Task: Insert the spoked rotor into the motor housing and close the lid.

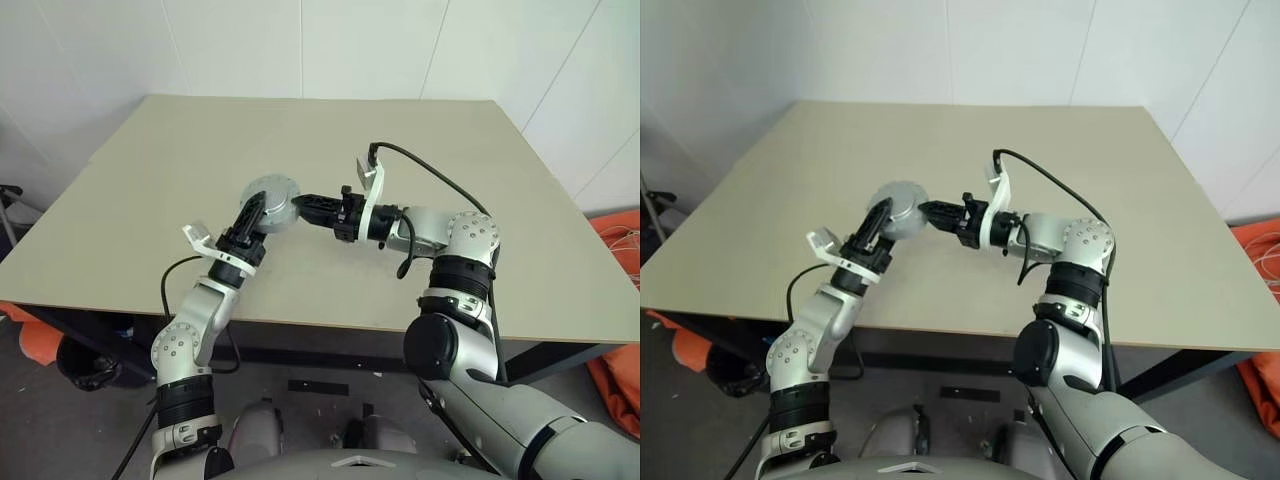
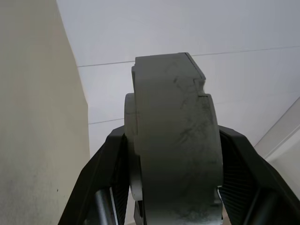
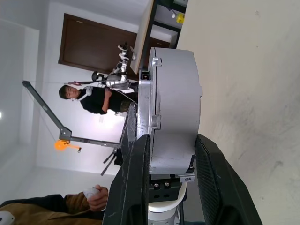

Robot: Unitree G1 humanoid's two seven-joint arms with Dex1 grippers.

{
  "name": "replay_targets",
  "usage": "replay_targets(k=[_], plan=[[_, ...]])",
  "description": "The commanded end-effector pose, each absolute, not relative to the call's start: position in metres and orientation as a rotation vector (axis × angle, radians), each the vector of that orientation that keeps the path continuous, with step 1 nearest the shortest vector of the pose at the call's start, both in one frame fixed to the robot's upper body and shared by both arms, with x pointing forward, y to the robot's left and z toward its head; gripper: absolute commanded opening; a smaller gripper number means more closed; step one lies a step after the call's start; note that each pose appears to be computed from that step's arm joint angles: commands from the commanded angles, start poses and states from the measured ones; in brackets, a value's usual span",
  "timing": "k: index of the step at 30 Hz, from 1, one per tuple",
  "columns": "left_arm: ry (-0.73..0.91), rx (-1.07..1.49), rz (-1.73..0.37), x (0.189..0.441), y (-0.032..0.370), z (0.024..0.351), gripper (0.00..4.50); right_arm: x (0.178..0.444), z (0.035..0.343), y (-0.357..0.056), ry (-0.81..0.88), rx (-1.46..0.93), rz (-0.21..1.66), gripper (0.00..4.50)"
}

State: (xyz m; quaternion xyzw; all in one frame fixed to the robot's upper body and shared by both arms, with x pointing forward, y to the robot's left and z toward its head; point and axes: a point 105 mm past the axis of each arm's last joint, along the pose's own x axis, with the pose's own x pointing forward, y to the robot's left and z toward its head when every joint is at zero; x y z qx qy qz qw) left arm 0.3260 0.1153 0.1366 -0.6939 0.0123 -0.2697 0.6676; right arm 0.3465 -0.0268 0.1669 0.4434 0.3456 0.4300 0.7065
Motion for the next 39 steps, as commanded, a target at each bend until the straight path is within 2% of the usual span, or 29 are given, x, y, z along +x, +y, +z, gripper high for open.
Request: replay_targets(k=[1,8,10,12,17,21,24,30,39], plan=[[0.004,-1.544,-0.646,0.323,0.112,0.146,2.15,0.345,0.188,-0.027,0.691,0.979,1.013,1.22],[-0.012,-1.549,-0.635,0.323,0.115,0.149,2.15,0.356,0.179,-0.034,0.686,0.993,0.913,1.22],[-0.021,-1.552,-0.632,0.324,0.116,0.15,2.15,0.359,0.173,-0.038,0.694,1.005,0.877,1.95],[-0.026,-1.552,-0.63,0.324,0.117,0.151,2.12,0.36,0.17,-0.04,0.695,1.01,0.861,2.46],[-0.039,-1.552,-0.618,0.324,0.119,0.151,2.12,0.378,0.143,-0.062,0.723,0.993,0.656,4.2],[-0.057,-1.529,-0.584,0.326,0.124,0.15,2.12,0.383,0.129,-0.074,0.744,0.978,0.57,4.24],[-0.089,-1.458,-0.418,0.335,0.144,0.14,2.12,0.383,0.12,-0.082,0.754,0.963,0.531,4.24],[-0.164,-1.341,-0.196,0.345,0.175,0.132,2.12,0.376,0.113,-0.08,0.78,0.91,0.548,4.24],[-0.273,-1.322,0.076,0.352,0.222,0.128,2.12,0.373,0.111,-0.08,0.78,0.902,0.562,4.24]])
